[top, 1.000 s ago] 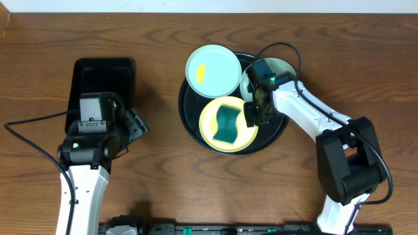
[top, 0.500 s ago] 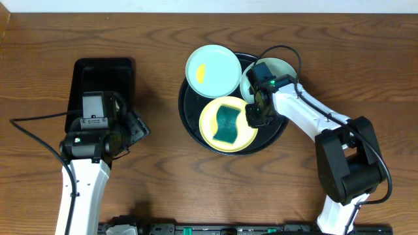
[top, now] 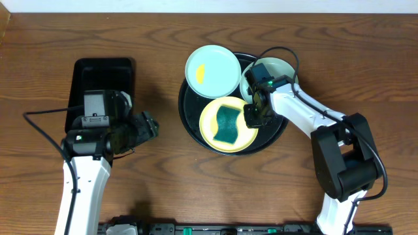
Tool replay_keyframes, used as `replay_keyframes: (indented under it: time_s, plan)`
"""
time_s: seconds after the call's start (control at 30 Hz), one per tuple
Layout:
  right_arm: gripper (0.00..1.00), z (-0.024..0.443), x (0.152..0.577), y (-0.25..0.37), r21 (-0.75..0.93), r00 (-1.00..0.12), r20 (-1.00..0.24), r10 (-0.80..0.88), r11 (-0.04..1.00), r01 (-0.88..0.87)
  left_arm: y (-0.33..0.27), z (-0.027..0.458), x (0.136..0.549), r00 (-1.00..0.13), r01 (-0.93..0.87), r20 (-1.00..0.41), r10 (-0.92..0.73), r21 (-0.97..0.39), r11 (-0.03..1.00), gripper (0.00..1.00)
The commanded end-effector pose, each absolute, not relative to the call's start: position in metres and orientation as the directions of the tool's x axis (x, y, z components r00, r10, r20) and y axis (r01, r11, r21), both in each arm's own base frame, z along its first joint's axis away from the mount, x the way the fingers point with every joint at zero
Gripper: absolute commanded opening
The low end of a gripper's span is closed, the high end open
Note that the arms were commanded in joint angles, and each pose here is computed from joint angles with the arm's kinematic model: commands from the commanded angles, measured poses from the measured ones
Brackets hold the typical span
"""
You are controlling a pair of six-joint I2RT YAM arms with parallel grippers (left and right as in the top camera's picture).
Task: Clean dirty plates on tray and stack at the side
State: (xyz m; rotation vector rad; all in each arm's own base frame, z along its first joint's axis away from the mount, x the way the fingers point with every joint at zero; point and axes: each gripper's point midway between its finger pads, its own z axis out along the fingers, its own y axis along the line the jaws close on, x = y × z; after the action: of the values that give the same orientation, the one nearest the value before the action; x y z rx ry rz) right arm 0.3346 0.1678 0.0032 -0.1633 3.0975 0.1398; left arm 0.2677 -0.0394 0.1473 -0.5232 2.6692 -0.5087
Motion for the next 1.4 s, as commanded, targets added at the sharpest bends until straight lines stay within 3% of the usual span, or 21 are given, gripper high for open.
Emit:
replay_keyframes:
  time_s: [0.0,0.37,0.63,0.97,1.37]
  plan:
    - [0.01,-0.006,0.330,0.167,0.073,-0.994,-0.020,-0.111,0.991,-0.112,-0.062,0.147,0.270,-0.900,-0.200,-0.263,-0.347,-0.460,0.865,0.67]
    - [0.01,-0.005,0.327,0.179,0.141,-0.994,-0.004,-0.113,0.984,-0.112,-0.130,0.117,0.282,-0.962,-0.028,-0.227,-0.153,-0.476,0.879,0.64]
    - [0.01,-0.005,0.327,0.179,0.141,-0.995,-0.002,-0.098,0.985,-0.098,-0.176,0.116,0.303,-0.943,-0.002,-0.285,-0.171,-0.509,0.861,0.64]
    - [0.01,-0.005,0.326,0.179,0.140,-0.995,-0.001,-0.099,0.985,-0.098,-0.203,0.074,0.314,-0.932,0.007,-0.337,-0.131,-0.378,0.926,0.64]
    - [0.01,-0.005,0.326,0.179,0.140,-0.995,-0.001,-0.098,0.985,-0.098,-0.230,0.080,0.326,-0.866,0.087,-0.494,-0.077,-0.301,0.950,0.64]
